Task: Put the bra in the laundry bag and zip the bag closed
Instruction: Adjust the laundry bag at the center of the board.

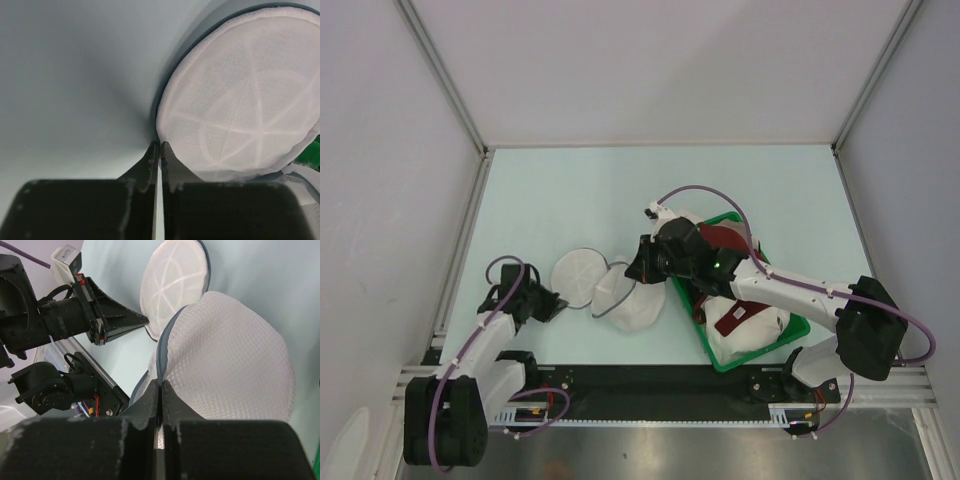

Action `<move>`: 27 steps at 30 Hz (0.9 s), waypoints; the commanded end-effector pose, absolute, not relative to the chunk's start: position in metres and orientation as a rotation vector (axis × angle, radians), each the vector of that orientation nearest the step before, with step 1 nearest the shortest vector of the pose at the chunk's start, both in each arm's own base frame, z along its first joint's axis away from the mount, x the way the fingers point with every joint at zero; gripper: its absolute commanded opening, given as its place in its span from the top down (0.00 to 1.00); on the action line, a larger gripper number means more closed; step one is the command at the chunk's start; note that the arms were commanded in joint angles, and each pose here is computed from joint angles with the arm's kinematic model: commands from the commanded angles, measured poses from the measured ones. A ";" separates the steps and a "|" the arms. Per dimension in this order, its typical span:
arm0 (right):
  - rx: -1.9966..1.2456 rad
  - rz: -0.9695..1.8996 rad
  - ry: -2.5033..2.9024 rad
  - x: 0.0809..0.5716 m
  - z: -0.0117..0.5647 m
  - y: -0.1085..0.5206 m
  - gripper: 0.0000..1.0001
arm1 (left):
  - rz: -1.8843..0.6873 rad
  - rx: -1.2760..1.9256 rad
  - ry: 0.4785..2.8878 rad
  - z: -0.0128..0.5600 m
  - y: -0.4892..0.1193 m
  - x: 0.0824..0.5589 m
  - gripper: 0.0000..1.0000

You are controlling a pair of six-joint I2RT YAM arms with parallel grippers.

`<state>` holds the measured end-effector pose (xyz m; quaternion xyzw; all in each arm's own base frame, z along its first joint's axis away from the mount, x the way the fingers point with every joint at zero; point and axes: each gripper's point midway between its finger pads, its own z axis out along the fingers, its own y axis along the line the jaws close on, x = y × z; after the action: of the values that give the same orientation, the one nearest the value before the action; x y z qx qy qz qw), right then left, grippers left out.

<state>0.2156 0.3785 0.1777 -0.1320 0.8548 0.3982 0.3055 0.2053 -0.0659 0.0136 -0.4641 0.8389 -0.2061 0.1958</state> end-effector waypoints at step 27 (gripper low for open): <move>-0.442 0.798 2.324 0.229 0.191 0.360 0.54 | -0.442 -0.358 1.827 0.214 -0.093 0.225 1.00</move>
<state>0.2203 0.3559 0.1556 -0.1415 0.8932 0.3232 0.2788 0.2202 -0.0892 0.2006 -0.1702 0.8009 -0.1810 0.5449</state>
